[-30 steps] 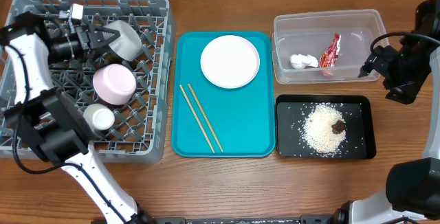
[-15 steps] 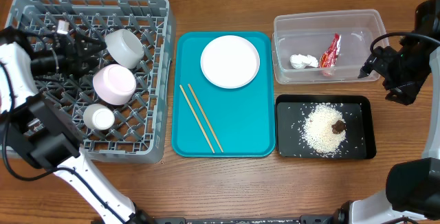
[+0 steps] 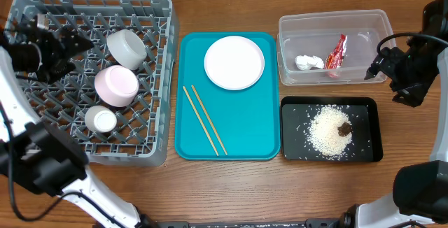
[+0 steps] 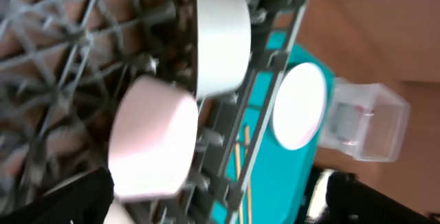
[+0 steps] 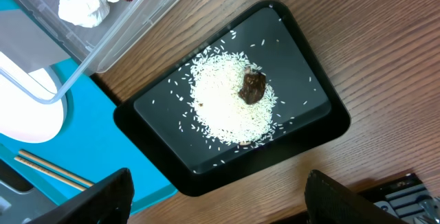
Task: Sort waste into correct bins and load items into the dishwasher
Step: 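Withdraw the left gripper from the rack toward the chopsticks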
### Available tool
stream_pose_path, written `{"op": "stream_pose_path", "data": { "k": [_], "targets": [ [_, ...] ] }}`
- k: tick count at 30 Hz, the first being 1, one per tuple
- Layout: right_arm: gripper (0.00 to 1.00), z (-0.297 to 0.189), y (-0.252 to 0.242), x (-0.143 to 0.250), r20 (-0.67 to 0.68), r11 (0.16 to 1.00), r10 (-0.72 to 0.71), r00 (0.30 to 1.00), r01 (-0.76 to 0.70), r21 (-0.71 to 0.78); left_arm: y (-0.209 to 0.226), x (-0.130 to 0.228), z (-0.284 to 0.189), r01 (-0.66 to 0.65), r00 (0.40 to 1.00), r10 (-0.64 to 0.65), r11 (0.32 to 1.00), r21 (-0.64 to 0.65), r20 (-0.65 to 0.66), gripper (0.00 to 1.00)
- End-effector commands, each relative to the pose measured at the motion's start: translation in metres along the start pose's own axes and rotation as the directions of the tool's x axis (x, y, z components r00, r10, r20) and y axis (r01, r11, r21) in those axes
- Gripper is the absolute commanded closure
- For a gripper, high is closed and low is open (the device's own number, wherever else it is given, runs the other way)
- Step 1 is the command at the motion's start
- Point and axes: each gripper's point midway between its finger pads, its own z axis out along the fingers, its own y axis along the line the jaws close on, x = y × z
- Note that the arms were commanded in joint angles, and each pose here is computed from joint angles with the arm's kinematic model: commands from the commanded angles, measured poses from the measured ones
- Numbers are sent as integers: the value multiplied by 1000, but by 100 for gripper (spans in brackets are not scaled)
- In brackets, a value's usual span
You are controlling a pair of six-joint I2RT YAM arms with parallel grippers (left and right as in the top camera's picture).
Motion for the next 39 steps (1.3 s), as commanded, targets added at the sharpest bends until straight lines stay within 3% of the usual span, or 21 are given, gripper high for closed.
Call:
{"op": "stream_pose_path", "data": {
  "k": [1,5,14,25,28,33,39],
  "targets": [
    [18,-13,3,1,46,1000,-10,999,11,-24,-7,14,-14,98,995,-90,959,-265,40,0],
    [18,-13,3,0,48,1000,-10,999,11,-25,-29,34,-7,82,997,-78,914,-397,27,0],
    [14,-13,3,1,46,1000,-14,999,15,-24,-79,83,28,-11,989,-52,914,-406,-142,0],
    [14,-13,2,1,46,1000,-14,999,15,-24,-122,130,36,-138,978,53,890,-434,-203,0],
    [13,-13,3,1,46,1000,-18,999,19,-24,-128,148,31,-153,980,69,865,-478,-189,0],
    [13,-13,3,1,46,1000,-18,999,19,-24,-126,169,10,-104,994,95,772,-628,-48,0],
    [13,-13,3,0,48,1000,-18,999,19,-25,-138,196,27,-68,993,113,776,-628,32,0]
  ]
}}
